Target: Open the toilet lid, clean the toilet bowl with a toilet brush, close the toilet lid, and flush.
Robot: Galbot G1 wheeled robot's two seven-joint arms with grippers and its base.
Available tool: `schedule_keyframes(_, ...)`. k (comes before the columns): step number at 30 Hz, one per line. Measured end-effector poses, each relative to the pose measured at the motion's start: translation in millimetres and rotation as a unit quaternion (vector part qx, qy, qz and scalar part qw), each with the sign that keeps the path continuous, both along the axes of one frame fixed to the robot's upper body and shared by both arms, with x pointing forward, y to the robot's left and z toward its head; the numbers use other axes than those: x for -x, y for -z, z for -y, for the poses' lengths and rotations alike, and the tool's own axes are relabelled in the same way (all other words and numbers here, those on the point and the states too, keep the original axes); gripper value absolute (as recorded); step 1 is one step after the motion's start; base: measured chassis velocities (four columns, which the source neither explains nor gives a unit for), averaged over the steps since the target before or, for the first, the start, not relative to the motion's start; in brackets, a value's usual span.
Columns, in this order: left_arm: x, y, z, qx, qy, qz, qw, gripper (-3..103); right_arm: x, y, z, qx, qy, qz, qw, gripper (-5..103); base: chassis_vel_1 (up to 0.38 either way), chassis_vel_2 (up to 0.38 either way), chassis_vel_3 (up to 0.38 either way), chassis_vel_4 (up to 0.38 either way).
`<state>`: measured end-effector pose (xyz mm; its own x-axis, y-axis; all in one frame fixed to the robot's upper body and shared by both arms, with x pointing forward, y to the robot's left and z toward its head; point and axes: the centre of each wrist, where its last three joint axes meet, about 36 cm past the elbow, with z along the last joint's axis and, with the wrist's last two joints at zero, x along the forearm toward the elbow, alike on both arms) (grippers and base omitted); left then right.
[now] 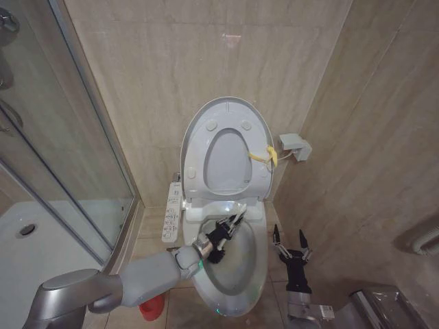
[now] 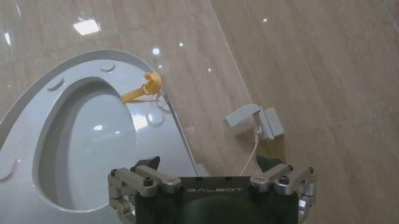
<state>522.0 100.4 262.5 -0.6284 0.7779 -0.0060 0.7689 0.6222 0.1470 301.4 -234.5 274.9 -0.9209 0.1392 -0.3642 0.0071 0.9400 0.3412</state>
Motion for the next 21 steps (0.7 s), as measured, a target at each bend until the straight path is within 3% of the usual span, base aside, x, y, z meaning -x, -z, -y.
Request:
schedule_keyframes(5, -6.5, -0.6, 8.4, -0.012, -0.022, -0.014, 0.9996, 18, 3.4, 0.6, -0.2, 0.000, -0.001, -0.002, 1.000, 100, 0.000, 0.000, 0.000, 0.000)
schedule_keyframes(13, -16.1, -38.7, 42.4, -0.001, -0.019, -0.036, 0.9992, 18, 6.9, -2.0, 4.2, 0.005, 0.002, 0.001, 1.000, 100, 0.000, 0.000, 0.000, 0.000)
schedule_keyframes(21, -14.8, -48.0, 38.1, -0.063, 0.010, -0.082, 0.9946, 18, 8.5, 1.1, 2.0, 0.001, 0.006, 0.000, 1.000, 100, 0.000, 0.000, 0.000, 0.000)
